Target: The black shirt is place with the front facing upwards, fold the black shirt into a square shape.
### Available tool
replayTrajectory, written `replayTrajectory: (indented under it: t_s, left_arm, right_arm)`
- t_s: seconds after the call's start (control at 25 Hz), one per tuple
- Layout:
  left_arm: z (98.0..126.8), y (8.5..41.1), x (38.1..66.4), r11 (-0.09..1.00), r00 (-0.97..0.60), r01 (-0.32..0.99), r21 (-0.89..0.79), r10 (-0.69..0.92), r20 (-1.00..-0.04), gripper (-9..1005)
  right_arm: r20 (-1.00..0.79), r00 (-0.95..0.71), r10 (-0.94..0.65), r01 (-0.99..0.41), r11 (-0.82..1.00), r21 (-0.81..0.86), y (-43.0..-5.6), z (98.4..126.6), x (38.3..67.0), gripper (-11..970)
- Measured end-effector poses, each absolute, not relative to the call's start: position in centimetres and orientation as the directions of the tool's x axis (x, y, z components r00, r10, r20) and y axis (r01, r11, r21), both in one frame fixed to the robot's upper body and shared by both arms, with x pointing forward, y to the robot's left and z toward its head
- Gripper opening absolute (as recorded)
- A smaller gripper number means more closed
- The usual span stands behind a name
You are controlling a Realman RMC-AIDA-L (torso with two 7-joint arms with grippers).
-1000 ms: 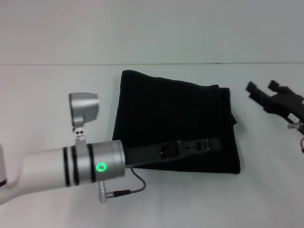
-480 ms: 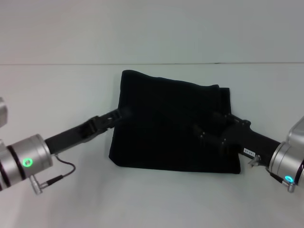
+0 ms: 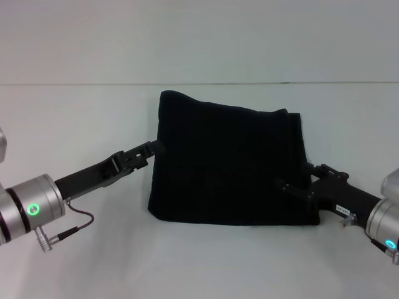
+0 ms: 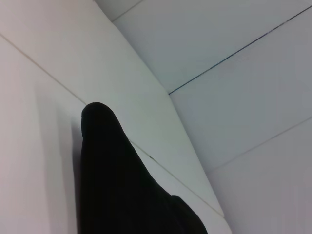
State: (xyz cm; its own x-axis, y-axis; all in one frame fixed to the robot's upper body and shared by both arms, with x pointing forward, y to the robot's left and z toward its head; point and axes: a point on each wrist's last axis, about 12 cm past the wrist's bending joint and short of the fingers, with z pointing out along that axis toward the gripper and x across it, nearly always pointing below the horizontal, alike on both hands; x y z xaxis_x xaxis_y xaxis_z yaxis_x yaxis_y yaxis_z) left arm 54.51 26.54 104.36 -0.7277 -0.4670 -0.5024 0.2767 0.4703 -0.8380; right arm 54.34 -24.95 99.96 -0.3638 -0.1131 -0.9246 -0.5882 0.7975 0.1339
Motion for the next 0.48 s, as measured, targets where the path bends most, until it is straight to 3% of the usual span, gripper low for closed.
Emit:
replayTrajectory:
  t_s: [0.48]
  left_arm:
    - [104.6,28.0,56.5,0.508,-0.728,0.139,-0.85,-0.53,-0.436,904]
  right_arm:
    - [-0.965,-0.253,-0.066,-0.675,0.727,0.127,-26.0,101.0,52.1,824]
